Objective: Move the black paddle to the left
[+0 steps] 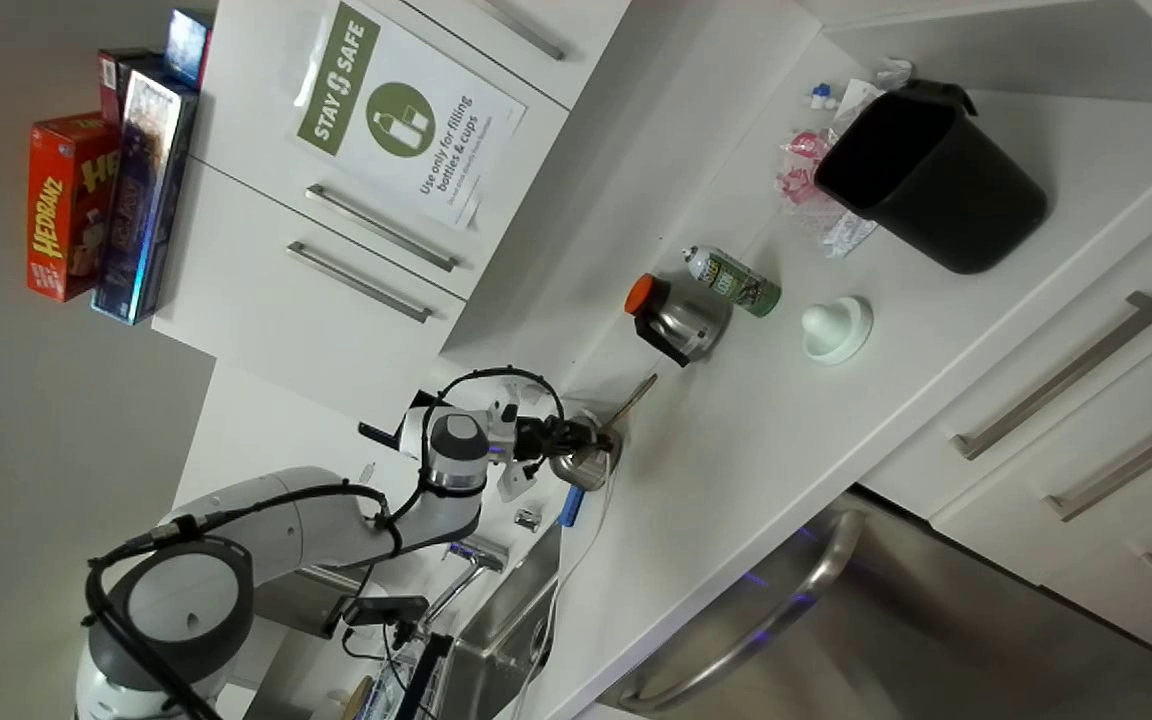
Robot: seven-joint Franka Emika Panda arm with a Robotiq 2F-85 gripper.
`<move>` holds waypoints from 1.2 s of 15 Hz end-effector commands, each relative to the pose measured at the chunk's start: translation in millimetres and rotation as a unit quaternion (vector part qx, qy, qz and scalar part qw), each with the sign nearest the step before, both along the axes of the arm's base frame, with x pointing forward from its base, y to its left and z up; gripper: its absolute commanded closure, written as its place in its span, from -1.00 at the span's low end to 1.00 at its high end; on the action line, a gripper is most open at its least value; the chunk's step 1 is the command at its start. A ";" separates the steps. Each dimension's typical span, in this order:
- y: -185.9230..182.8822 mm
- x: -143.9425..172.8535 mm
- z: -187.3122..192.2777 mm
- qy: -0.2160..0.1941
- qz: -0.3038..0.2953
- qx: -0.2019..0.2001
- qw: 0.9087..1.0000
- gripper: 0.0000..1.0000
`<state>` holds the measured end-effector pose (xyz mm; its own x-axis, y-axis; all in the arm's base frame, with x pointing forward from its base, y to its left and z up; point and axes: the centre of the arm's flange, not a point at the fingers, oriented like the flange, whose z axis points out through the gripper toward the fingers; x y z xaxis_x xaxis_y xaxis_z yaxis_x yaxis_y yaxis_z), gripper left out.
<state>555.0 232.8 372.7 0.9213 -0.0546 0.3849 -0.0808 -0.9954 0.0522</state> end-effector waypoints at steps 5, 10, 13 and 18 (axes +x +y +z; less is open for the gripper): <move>85.2 26.1 -54.9 -0.002 -0.150 -0.006 0.989 0.84; 106.2 31.3 -81.6 0.014 -0.160 -0.018 0.987 0.84; 109.3 29.3 -77.3 0.021 -0.146 -0.023 0.989 -0.28; 103.6 -6.6 -36.1 0.033 -0.112 0.025 0.993 -0.98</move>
<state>575.2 348.2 303.0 0.8825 -0.3040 0.3590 -0.3466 -0.9362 0.0592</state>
